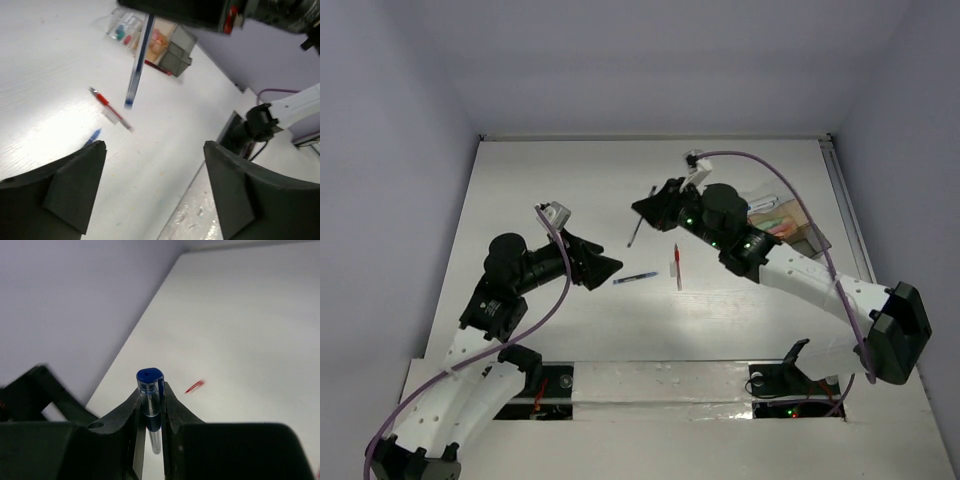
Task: Sort the stationery into containers
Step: Place the pen in the storage box.
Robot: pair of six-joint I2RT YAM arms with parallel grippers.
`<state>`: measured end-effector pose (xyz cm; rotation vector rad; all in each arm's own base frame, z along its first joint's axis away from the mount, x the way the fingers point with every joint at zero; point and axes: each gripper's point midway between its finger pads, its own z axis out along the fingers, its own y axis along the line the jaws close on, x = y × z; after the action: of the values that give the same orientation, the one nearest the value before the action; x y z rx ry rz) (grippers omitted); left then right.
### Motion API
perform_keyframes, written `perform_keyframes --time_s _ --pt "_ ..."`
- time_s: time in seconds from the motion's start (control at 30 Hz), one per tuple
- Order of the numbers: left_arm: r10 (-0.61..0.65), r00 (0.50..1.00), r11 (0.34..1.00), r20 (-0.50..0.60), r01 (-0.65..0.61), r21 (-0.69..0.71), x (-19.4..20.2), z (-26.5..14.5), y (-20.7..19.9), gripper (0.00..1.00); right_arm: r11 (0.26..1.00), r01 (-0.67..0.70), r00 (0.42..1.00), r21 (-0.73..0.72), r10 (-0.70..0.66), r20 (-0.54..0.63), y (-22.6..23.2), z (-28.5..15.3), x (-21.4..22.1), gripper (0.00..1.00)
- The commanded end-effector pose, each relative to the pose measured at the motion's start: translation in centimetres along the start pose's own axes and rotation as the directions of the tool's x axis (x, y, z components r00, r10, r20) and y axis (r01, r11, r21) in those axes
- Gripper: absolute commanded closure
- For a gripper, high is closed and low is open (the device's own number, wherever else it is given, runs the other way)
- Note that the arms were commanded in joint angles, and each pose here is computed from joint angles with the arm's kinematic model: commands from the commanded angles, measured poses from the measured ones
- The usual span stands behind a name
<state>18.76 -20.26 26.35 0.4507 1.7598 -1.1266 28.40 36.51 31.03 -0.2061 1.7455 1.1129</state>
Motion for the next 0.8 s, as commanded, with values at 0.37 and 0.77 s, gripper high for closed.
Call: perform_keyframes --time_s 0.37,0.77 --pt "0.069 0.995 0.993 0.066 -0.062 -0.100 -0.7 -1.4 -0.6 0.03 0.496 -0.429 0.832 0.755 -0.109 0.544 -30.3 -23.9 -9.7 1.00" --pt "0.092 0.992 0.994 0.089 -0.086 -0.067 -0.8 -2.1 -2.4 0.03 0.211 -0.432 0.877 0.877 -0.127 0.463 -37.2 -29.1 -7.6 1.00"
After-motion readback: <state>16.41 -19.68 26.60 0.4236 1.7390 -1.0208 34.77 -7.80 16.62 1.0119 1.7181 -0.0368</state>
